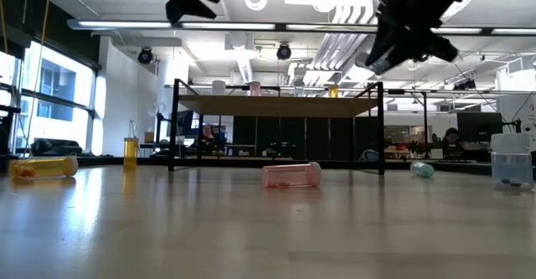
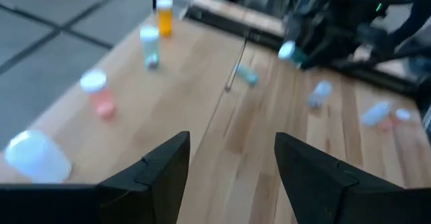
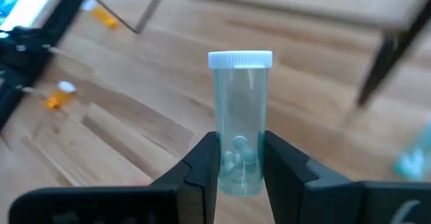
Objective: Pick and place medicine bottles onto shelf by color
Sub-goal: Put the right blue pill bottle on the shelf aligned with the other blue pill bottle
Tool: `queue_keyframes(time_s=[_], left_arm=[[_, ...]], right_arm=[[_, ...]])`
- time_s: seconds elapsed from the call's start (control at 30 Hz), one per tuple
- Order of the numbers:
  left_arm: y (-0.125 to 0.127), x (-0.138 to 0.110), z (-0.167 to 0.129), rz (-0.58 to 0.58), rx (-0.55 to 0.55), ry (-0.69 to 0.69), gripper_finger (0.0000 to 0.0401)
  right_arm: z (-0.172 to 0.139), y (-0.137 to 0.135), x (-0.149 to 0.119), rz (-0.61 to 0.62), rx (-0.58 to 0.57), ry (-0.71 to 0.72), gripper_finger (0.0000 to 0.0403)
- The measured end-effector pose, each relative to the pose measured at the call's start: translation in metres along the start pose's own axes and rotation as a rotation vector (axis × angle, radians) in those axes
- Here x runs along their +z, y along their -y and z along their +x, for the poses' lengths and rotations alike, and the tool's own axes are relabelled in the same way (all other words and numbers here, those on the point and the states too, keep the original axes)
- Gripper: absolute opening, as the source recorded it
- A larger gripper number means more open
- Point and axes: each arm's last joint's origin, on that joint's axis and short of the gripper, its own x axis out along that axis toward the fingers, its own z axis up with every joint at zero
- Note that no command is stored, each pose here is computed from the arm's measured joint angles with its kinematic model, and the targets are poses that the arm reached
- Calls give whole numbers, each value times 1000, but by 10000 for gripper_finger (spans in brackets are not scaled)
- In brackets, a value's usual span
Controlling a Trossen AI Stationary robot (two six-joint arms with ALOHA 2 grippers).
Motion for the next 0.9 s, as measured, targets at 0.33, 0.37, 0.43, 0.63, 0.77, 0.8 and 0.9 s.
queue_keyframes(time_s=[0.33, 0.37, 0.43, 0.63, 0.77, 0.8, 0.9], left_arm=[[17, 16, 1, 45, -72, 164, 209], [19, 17, 2, 50, -80, 175, 209], [22, 20, 4, 49, -95, 202, 209], [30, 28, 17, 21, -141, 281, 209], [37, 34, 31, 0, -185, 335, 209], [40, 35, 35, 0, -198, 350, 209], [48, 39, 45, 2, -235, 392, 209]], right_arm=[[-10, -20, 52, -245, 143, 230, 81], [-13, -23, 56, -269, 163, 250, 81], [-18, -28, 65, -324, 207, 285, 81], [-33, -43, 85, -458, 399, 402, 81], [-41, -52, 93, -546, 535, 501, 81], [-43, -54, 94, -561, 566, 521, 81], [-48, -58, 96, -599, 642, 557, 81]])
